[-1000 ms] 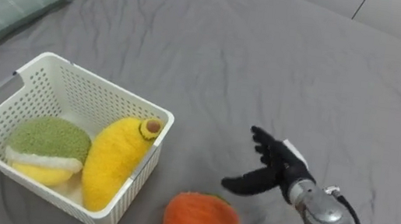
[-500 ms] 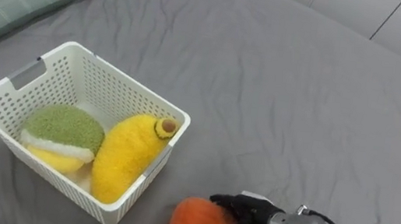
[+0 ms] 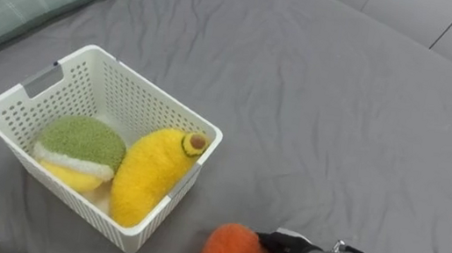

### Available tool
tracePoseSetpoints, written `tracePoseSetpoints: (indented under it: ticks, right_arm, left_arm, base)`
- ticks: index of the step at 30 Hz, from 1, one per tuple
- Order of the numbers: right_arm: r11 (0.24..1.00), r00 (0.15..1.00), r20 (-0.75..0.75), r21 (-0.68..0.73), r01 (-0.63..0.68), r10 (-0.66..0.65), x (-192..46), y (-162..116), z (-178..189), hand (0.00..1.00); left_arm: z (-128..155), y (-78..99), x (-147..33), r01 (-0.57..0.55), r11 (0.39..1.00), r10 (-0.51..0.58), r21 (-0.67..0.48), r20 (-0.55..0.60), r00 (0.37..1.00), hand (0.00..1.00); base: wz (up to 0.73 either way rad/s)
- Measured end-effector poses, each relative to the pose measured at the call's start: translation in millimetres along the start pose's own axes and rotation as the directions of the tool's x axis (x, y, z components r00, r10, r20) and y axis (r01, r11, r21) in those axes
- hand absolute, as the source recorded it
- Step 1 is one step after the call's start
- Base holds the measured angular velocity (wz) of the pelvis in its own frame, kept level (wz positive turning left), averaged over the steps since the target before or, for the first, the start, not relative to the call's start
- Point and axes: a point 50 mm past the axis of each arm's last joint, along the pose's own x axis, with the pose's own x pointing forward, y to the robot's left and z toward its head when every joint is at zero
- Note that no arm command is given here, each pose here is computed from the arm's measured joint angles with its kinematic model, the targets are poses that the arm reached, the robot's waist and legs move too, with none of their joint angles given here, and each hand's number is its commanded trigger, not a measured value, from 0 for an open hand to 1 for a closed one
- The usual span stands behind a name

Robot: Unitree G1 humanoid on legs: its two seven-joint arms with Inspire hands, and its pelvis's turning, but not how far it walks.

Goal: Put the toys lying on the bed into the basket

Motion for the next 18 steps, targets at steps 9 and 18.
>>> tracePoseSetpoints:
  ticks: [9, 18]
  right_arm:
    - [0.985, 0.986, 0.012, 0.048, 0.164, -0.165, 3, 2, -4, 1.0]
    - [0.974, 0.976, 0.03, 0.086, 0.21, -0.214, 6, 13, -7, 1.0]
  left_arm:
    - [2, -13.3, -3.2, 0.01, 1.0, -0.009, -0.017, 0.018, 1.0, 0.0]
    - [0, -17.3, -3.9, 0.013, 1.0, -0.013, -0.017, 0.014, 1.0, 0.0]
  base:
    - [0.0]
    - [0.06]
